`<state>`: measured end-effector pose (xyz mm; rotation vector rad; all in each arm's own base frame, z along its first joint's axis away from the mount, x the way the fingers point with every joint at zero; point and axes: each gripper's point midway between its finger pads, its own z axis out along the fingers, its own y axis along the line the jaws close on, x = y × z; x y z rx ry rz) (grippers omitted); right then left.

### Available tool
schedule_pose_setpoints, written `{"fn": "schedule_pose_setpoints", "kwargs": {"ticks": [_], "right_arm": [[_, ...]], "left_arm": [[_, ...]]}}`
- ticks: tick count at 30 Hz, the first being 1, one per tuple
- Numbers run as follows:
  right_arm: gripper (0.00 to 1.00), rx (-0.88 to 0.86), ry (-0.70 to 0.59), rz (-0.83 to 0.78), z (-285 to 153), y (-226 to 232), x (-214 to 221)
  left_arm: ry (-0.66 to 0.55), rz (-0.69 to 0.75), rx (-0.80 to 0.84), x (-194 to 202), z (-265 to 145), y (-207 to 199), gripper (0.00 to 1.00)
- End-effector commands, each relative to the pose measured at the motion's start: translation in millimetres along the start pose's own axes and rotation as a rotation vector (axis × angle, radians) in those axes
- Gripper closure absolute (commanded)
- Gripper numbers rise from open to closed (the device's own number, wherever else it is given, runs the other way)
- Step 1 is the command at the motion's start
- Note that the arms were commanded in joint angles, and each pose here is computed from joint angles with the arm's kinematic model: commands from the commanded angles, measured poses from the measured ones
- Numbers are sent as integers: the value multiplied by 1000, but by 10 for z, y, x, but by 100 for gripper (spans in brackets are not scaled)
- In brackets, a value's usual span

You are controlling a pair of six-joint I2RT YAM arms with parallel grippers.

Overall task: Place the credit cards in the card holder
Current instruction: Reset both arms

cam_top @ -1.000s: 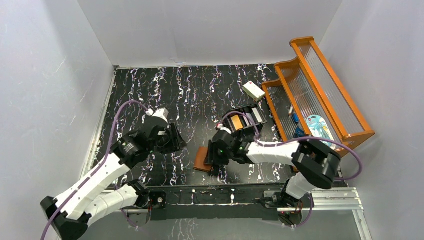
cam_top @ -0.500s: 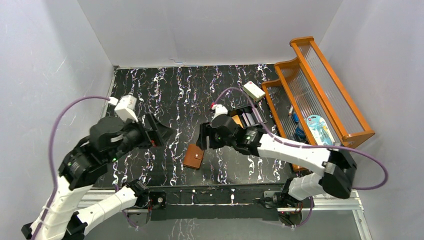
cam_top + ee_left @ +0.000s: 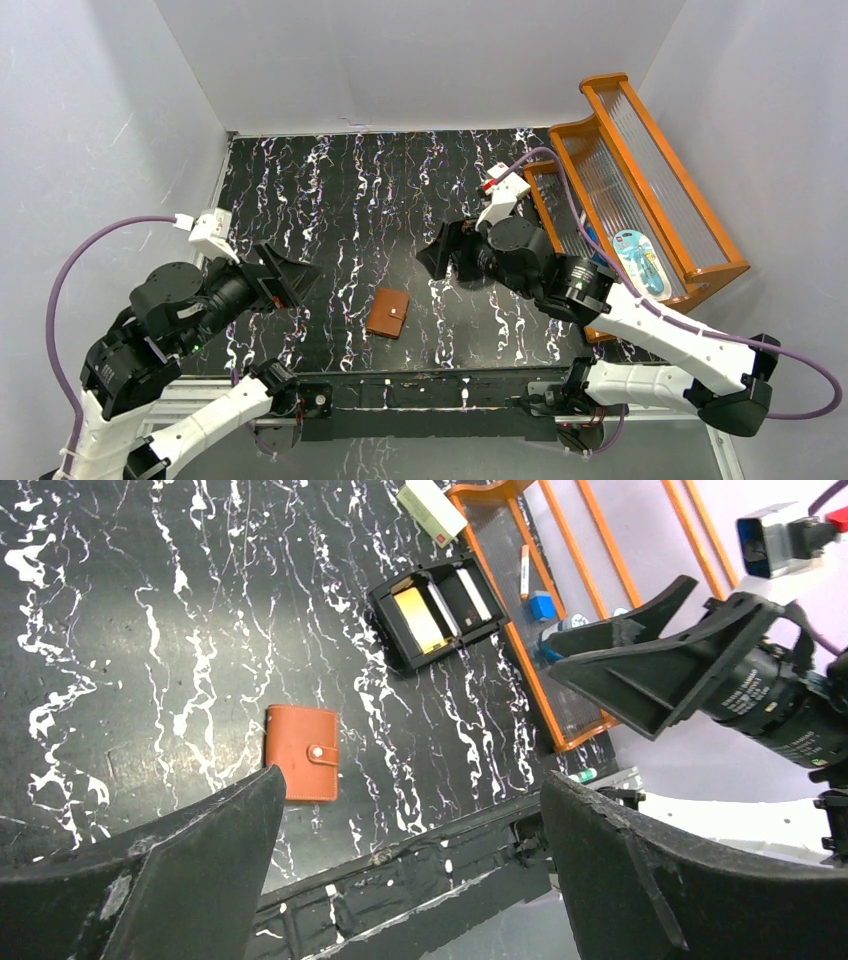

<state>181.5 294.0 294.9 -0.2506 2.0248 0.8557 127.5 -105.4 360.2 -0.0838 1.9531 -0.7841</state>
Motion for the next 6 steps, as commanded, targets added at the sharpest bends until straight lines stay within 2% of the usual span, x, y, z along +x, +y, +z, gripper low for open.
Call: {"fn": "schedule_pose_setpoints", "kwargs": {"ticks": [1, 6], "right_arm": [[2, -2, -42, 38, -53, -32, -45], [2, -42, -50, 66, -64, 17, -24]], "left_arm": [[13, 5, -50, 49, 46, 98, 1], [32, 5, -73, 130, 92, 165, 1]]}}
